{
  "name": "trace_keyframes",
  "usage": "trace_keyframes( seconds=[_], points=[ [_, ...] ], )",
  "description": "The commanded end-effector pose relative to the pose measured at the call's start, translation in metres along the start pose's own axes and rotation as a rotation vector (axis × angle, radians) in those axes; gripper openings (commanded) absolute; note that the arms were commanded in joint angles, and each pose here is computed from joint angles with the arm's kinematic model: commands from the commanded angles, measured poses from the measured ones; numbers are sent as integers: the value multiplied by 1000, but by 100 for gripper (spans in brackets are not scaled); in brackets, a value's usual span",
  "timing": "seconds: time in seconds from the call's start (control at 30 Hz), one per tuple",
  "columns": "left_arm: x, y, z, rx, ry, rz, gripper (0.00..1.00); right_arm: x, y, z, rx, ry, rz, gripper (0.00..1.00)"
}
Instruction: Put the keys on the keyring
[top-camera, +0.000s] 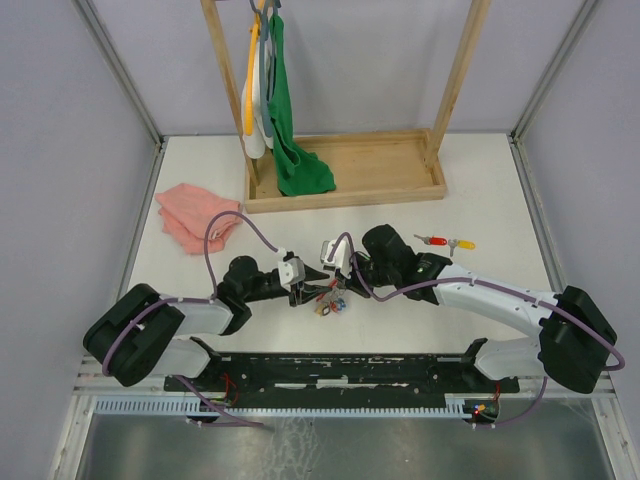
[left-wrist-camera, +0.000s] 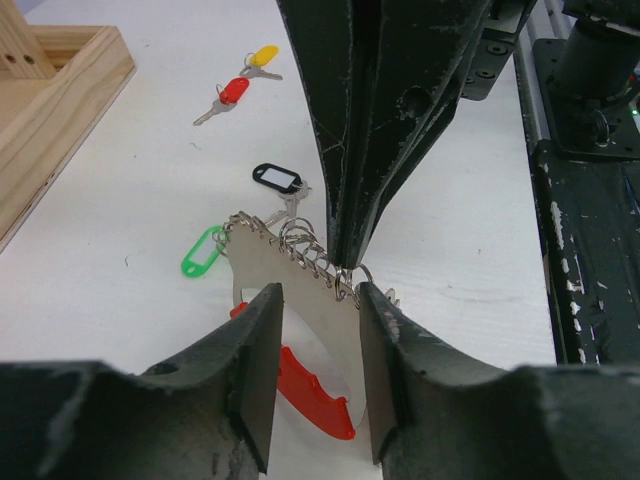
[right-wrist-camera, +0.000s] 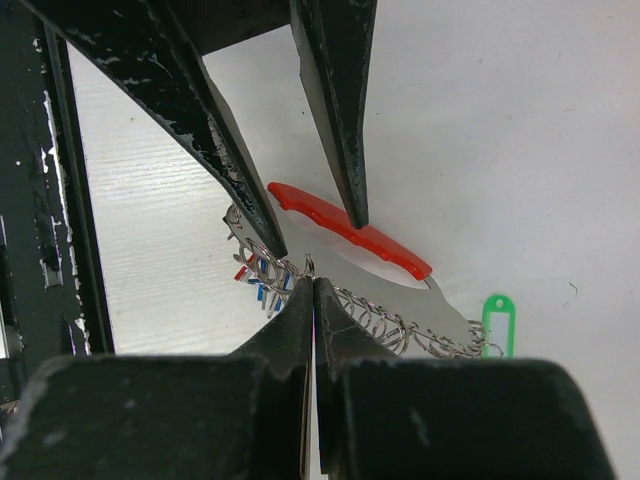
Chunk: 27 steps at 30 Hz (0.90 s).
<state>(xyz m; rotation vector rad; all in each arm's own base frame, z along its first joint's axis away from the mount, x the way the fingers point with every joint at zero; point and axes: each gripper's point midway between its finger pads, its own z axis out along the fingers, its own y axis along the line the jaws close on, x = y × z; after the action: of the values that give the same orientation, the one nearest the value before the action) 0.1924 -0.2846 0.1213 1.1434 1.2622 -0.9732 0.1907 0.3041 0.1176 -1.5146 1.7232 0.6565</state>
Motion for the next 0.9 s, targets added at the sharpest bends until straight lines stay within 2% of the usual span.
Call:
trace_keyframes(
  seconds=[0.0, 0.57, 0.87],
  points=[
    [-11, 2, 6, 50, -20, 101, 39, -25, -2, -5, -1, -76, -34, 1],
    [-1, -4, 16, 138, 9, 42, 27, -31, 4, -6, -27, -84, -52, 1],
    [10, -8, 17, 162, 40, -1, 26, -35, 3, -8, -20, -100, -62, 1]
  ],
)
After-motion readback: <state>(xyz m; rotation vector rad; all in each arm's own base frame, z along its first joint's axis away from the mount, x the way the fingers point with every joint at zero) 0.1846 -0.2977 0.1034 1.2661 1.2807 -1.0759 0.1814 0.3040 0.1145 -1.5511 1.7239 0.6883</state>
